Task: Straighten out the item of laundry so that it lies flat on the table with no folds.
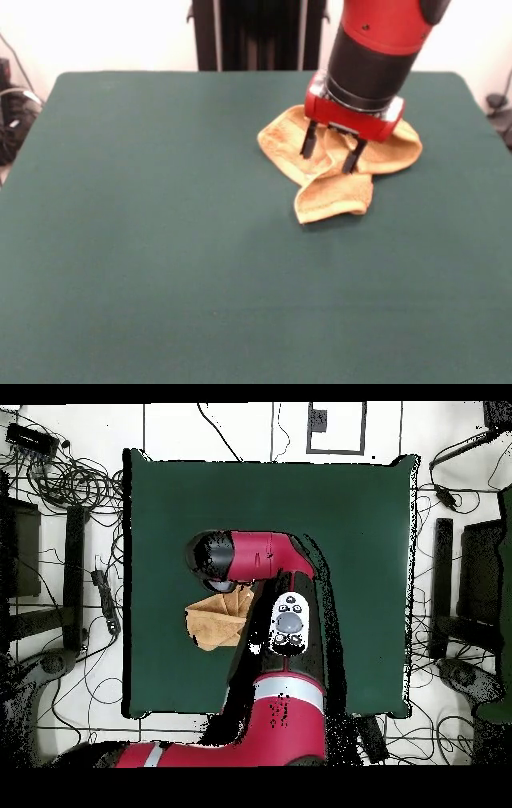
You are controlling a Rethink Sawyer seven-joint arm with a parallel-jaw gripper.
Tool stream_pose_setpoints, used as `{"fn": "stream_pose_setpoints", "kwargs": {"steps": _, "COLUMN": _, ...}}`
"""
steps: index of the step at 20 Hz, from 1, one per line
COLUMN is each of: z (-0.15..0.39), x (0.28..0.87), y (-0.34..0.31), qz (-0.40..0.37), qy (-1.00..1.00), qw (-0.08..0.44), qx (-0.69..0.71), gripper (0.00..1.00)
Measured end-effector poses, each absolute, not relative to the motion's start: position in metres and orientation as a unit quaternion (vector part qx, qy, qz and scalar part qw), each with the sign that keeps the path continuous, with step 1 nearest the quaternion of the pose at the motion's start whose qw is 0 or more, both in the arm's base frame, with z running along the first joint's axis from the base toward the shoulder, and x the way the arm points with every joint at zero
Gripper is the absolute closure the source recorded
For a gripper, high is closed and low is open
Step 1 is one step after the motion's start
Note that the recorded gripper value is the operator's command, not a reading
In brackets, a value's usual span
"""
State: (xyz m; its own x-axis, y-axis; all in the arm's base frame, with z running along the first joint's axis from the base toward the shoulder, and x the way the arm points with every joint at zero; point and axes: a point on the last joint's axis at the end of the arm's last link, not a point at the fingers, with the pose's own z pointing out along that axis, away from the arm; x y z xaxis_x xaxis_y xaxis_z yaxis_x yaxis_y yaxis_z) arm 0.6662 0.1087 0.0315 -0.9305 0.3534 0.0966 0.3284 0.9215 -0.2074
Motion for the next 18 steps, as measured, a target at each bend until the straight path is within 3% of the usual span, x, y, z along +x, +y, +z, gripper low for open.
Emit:
{"fn": "stream_pose_setpoints", "kwargs": {"steps": 7, "z": 0.007, "x": 0.653, "y": 0.097, "qz": 0.103, "qy": -0.975, "qw": 0.090, "qx": -0.175, "gripper": 0.00}}
{"fn": "stream_pose_setpoints", "kwargs": {"steps": 13, "z": -0.047, "x": 0.652, "y": 0.073, "qz": 0.090, "qy": -0.978, "qw": 0.047, "qx": -0.185, "gripper": 0.00}}
{"fn": "stream_pose_setpoints", "kwargs": {"steps": 18, "z": -0.045, "x": 0.655, "y": 0.070, "qz": 0.083, "qy": -0.978, "qw": 0.035, "qx": -0.189, "gripper": 0.00}}
